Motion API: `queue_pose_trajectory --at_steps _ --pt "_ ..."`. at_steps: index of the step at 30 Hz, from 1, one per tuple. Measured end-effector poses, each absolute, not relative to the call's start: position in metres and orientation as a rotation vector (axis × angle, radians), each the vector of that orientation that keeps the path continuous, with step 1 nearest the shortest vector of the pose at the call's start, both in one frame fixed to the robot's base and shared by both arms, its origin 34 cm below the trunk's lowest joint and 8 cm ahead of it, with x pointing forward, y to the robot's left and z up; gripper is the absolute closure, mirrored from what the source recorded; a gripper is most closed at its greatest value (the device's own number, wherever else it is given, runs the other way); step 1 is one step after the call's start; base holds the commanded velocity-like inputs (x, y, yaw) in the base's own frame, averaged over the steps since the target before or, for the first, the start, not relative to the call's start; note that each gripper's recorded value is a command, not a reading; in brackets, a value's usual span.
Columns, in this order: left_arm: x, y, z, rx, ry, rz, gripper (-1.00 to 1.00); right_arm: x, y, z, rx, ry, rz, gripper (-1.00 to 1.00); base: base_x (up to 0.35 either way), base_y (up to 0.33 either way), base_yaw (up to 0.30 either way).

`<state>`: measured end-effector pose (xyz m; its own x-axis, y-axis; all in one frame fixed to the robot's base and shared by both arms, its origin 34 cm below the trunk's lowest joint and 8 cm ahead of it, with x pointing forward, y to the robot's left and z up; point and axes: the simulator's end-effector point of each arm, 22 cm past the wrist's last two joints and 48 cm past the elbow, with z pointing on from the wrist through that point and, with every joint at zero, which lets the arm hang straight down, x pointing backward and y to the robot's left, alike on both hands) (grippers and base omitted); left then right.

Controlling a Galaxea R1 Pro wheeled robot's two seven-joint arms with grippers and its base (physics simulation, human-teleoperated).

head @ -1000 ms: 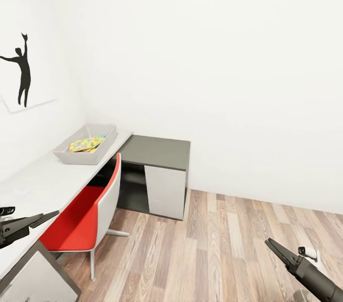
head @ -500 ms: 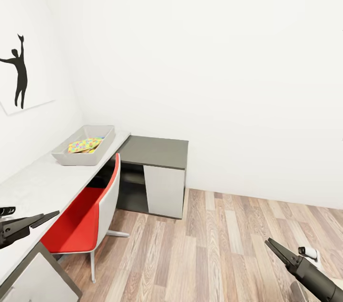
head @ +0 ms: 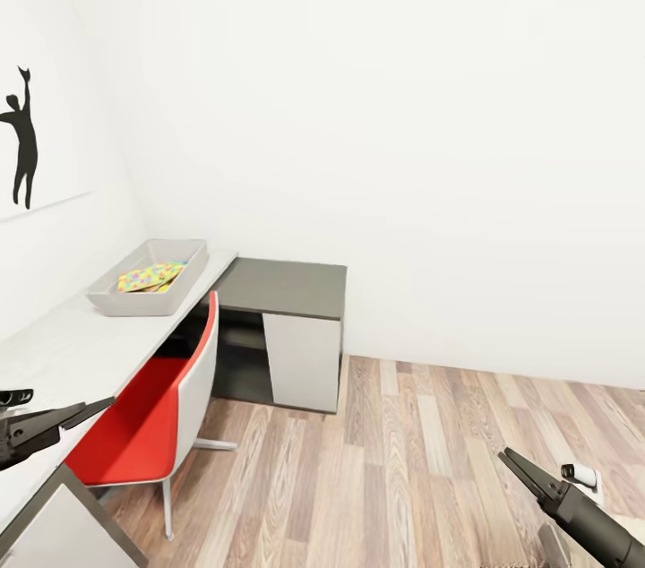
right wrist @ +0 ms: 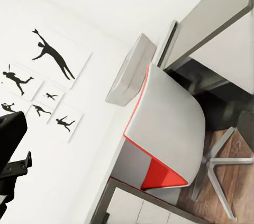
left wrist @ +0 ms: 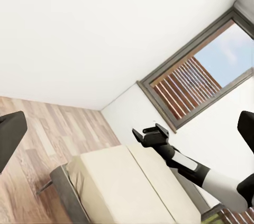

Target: Put all the toys in the child's room - the three board games (two on the bed and one on the table), the two jigsaw puzzles on the table, and the tennis ball on the table - inside the toy box on the table in the child's room.

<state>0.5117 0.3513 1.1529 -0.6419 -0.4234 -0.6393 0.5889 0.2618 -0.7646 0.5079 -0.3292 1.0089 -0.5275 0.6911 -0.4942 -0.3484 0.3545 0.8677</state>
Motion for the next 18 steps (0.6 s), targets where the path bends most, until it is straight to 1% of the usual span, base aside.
queue_pose_trajectory --at_steps 8,18 --pt "0.509 0.346 1.152 0.166 1.704 -1.526 -1.0 0.508 -0.329 1.012 0.305 1.65 1.357 -1.0 0.0 0.0 -0.174" --pt "0.505 0.325 1.137 0.197 1.76 -1.566 -1.0 0.511 -0.33 1.007 0.32 1.675 1.331 -1.0 0.0 0.0 -0.019"
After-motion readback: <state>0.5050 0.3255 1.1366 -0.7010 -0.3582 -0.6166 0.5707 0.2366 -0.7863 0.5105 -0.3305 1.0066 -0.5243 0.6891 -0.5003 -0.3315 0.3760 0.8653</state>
